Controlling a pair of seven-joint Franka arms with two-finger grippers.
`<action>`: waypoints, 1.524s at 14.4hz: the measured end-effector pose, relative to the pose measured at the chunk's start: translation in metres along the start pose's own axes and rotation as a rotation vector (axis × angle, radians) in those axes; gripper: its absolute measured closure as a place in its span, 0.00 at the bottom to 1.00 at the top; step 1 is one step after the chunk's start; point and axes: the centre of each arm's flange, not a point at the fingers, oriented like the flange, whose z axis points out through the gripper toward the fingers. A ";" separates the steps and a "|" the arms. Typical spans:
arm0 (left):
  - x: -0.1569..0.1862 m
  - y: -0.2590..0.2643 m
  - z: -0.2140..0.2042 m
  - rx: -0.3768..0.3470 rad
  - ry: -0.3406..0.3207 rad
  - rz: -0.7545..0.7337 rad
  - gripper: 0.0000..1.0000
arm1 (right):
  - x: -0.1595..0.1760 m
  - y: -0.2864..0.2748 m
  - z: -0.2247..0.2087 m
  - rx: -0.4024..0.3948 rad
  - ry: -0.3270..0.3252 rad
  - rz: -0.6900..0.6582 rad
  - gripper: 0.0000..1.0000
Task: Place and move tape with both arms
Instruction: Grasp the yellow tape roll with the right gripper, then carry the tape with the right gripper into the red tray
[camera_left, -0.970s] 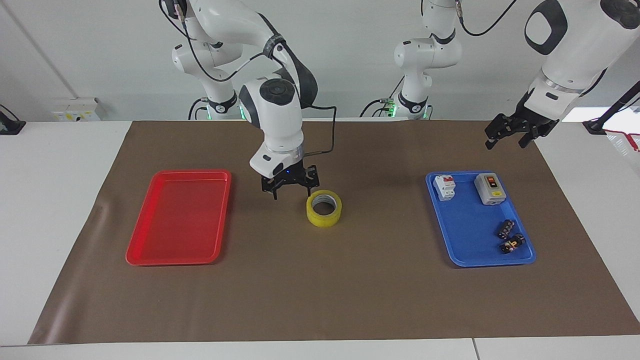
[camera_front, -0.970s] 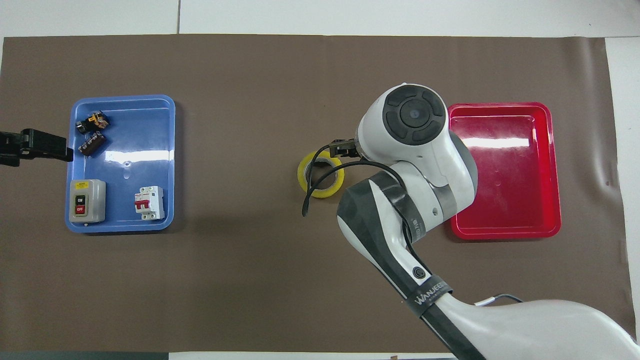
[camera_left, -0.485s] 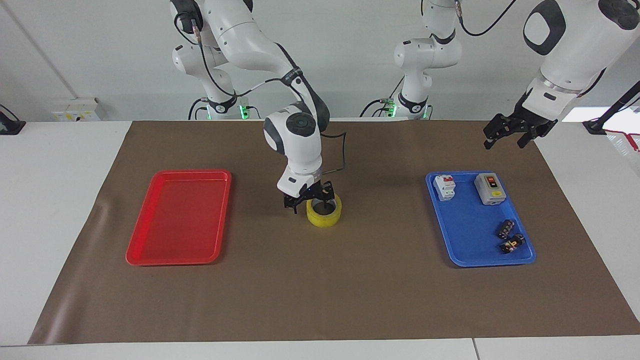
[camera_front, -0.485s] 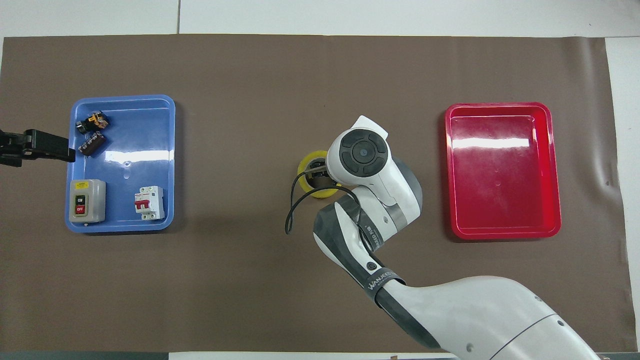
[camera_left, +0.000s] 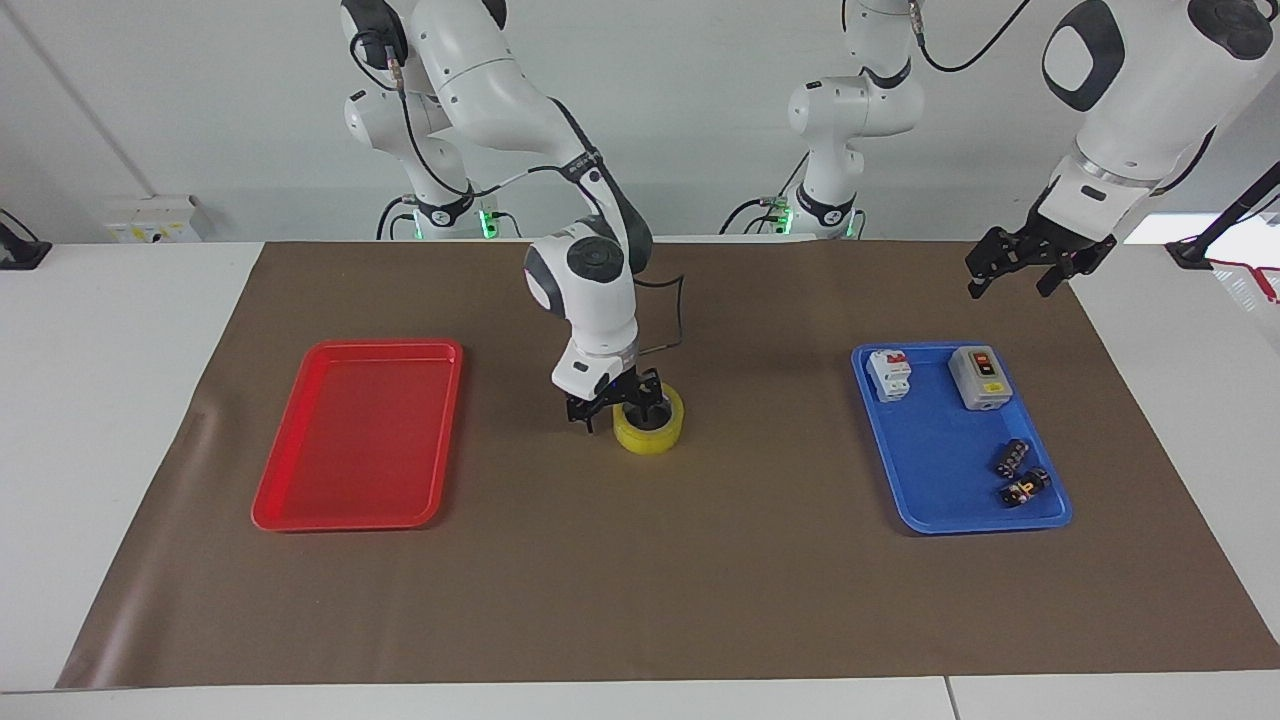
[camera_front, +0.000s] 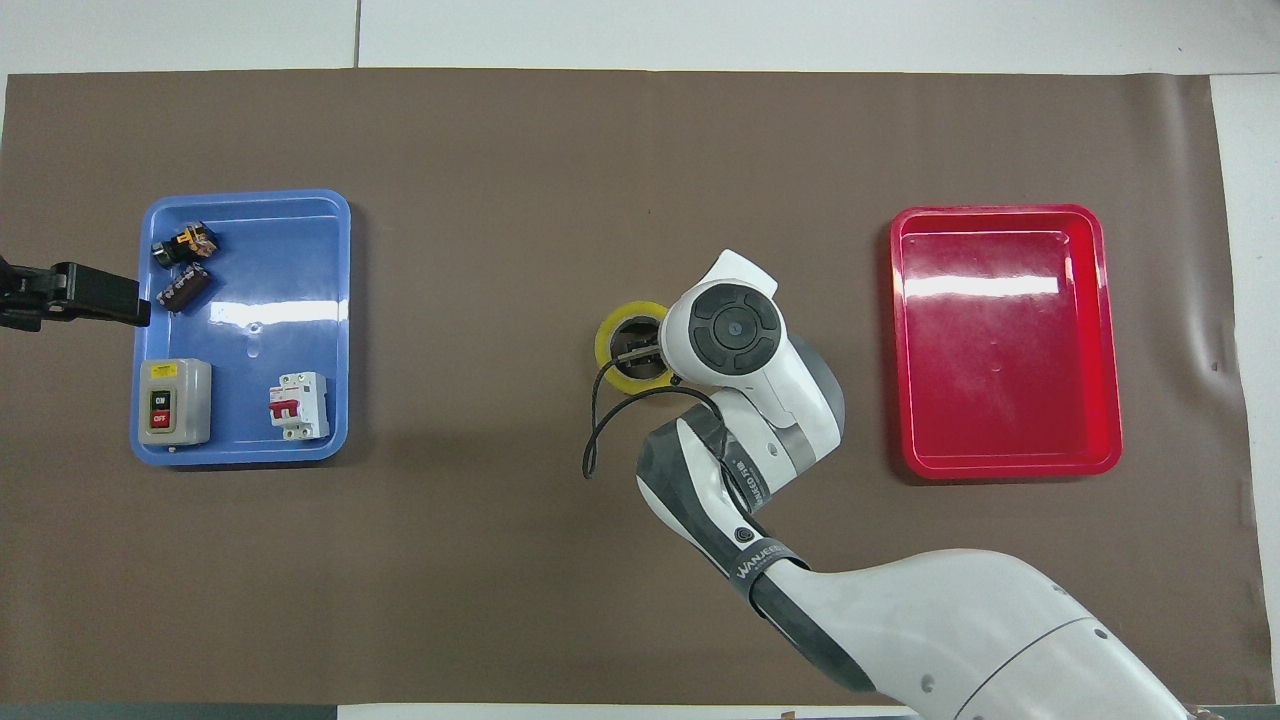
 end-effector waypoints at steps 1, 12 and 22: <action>0.000 0.000 0.000 0.000 0.001 0.000 0.00 | 0.000 0.000 0.001 0.001 0.003 0.000 0.25; 0.000 -0.002 -0.001 0.001 0.002 -0.004 0.00 | 0.006 0.007 -0.008 -0.023 -0.036 0.050 0.79; 0.000 -0.002 -0.001 0.001 0.003 -0.004 0.00 | 0.039 0.256 -0.160 -0.073 -0.097 0.075 0.79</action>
